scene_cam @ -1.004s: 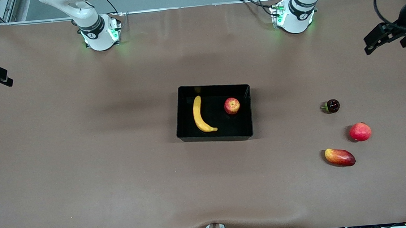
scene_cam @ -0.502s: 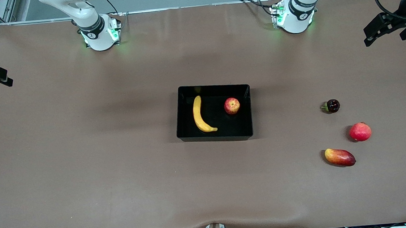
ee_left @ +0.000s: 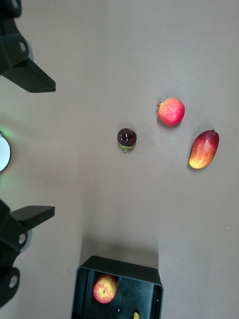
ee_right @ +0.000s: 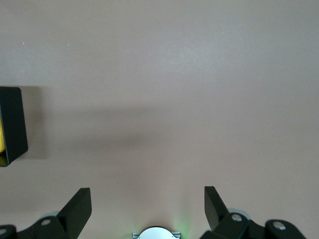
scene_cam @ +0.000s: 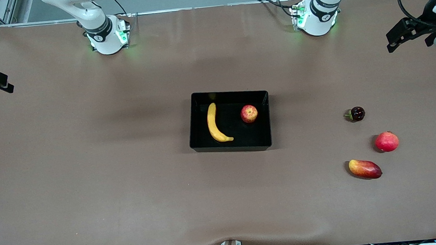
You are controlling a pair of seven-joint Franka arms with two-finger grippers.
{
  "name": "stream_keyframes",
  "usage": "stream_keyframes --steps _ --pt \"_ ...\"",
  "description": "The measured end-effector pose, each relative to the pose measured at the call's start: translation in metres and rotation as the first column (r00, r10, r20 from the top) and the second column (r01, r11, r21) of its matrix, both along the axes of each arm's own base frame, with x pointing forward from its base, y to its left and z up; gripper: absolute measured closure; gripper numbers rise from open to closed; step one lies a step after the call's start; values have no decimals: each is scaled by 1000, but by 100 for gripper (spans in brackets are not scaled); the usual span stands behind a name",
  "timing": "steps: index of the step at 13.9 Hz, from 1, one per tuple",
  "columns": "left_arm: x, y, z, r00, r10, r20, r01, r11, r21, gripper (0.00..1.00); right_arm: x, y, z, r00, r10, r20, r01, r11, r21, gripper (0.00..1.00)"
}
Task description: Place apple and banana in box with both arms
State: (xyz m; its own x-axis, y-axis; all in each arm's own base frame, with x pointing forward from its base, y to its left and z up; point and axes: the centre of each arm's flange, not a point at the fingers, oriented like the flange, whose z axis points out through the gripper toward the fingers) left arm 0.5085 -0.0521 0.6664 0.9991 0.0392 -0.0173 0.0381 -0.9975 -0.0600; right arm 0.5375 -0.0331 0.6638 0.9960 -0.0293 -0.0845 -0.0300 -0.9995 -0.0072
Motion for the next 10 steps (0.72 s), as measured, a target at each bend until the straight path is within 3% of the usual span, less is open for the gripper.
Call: stream_keyframes --steps 10 --pt "1 -1 -9 999 -2 -34 2 1000 2 0 0 0 0 1000 -1 0 1 1000 0 0"
